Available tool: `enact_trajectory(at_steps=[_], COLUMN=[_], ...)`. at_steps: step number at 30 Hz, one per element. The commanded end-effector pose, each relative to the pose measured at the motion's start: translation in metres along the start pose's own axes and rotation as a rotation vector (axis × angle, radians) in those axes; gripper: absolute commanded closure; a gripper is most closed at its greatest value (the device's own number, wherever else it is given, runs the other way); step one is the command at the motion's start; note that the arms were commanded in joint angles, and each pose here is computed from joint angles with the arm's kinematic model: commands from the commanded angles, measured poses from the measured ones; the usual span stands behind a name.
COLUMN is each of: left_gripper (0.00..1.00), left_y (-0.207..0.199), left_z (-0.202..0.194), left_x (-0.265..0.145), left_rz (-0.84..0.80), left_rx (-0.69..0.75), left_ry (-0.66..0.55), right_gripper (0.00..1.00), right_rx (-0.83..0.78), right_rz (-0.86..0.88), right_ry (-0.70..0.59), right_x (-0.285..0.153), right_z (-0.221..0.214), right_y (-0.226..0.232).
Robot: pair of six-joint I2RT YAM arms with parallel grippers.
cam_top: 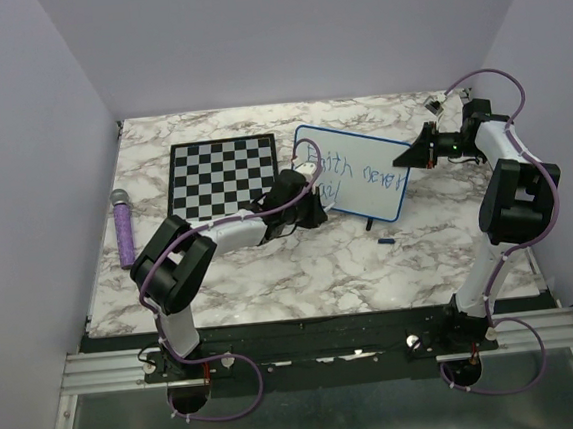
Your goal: Write a sentence on the whiteboard
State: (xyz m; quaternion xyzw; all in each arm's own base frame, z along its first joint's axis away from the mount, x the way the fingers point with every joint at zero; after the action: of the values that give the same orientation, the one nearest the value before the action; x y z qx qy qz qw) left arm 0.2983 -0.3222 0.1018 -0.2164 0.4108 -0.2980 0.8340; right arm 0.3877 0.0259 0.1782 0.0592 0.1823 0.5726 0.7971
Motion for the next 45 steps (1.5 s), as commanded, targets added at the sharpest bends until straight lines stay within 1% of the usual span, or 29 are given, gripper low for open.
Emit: enact_trajectory(at_steps=[1,9,18,23,30,45], left_gripper=[1.0,1.0,1.0,1.0,1.0,1.0], left_y=[-0.006,-0.011,-0.037,-0.048,-0.051,-0.041], left_z=[-0.004,-0.001,0.019,0.033,0.036,0.031], left_x=[0.002,0.002,-0.018,-0.017,-0.005,0.007], left_rz=[-0.024,-0.044,-0.14,-0.156,-0.163,-0.115], left_rx=[0.02,0.024,0.035,0.044,0.047,0.053], left_ry=[0.036,0.038,-0.039,-0.063,-0.043,-0.005], right_gripper=[1.0,1.0,0.99,0.99,1.0,0.99], right_rx=[-0.039,-0.037,-0.039,-0.039,-0.039,-0.037], right_rz=[0.004,0.004,0.003,0.003,0.004,0.005], right_ry=[-0.001,-0.001,0.0,0.0,0.0,-0.001], right_x=[0.001,0.001,0.001,0.001,0.001,0.002], right_z=[0.004,0.004,0.004,0.004,0.003,0.003], right_y=[-0.004,-0.005,-0.005,-0.005,-0.005,-0.005])
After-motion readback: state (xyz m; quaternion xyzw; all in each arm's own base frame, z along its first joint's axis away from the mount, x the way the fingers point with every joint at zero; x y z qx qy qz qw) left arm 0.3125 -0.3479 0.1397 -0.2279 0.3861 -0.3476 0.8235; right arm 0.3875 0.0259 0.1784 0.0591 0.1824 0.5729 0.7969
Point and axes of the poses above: each gripper's point midway between its finger pads, its own x axis out along the fingers, its own y axis along the line the jaws close on, z = x × y, the point moved 5 cm from there along -x, back along the fingers, and after that the axes turned 15 degrees about -x, right-handed, at the moved point
